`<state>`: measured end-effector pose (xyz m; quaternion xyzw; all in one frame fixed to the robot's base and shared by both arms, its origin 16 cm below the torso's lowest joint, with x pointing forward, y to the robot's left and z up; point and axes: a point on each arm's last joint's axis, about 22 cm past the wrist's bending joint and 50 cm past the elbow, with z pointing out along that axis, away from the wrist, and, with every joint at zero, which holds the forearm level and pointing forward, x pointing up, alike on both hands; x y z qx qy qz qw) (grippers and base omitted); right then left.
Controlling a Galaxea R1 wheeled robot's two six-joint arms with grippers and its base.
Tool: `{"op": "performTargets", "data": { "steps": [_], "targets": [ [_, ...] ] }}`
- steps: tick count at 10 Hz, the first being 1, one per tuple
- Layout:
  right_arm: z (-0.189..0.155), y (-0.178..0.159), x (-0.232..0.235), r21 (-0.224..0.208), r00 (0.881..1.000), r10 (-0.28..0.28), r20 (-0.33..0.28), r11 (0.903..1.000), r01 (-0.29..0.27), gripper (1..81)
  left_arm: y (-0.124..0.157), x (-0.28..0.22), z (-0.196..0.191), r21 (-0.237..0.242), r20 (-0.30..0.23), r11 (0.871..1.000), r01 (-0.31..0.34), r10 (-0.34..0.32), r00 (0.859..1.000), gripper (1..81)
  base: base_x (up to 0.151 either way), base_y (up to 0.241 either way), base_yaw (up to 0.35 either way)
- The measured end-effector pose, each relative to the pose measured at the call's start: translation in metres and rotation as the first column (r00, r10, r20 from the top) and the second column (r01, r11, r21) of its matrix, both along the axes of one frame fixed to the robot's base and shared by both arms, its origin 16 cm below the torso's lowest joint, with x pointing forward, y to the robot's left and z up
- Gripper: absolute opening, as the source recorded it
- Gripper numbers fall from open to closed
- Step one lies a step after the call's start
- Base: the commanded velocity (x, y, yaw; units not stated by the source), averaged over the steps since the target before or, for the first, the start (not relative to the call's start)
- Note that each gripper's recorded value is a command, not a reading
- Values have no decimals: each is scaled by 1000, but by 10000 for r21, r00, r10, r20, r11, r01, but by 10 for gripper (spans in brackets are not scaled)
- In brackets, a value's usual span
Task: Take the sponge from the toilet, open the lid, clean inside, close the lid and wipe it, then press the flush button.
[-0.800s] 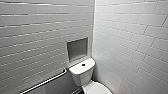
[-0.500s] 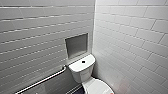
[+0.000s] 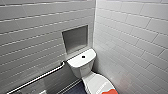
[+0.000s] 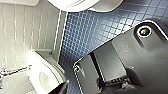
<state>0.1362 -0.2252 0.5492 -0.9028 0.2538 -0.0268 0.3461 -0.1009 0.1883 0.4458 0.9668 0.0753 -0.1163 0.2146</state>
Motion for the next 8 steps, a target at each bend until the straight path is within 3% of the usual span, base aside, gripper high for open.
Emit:
{"op": "performTargets", "data": {
  "steps": [2,4,8],
  "targets": [
    [-10,0,33,84,9992,-402,4,9992,402,811,-1,1,-4,-12,-199,10000,3,-4,9998,811,0,0,0],
    [-15,-2,73,197,9963,-810,302,9966,804,811,-5,12,-11,-55,-63,10000,-38,38,10000,811,0,0,0],
    [-45,-27,106,-281,9918,-1095,652,9934,1115,811,-9,45,-39,-10,411,10000,-19,19,9992,811,0,0,0]
  ]
}}
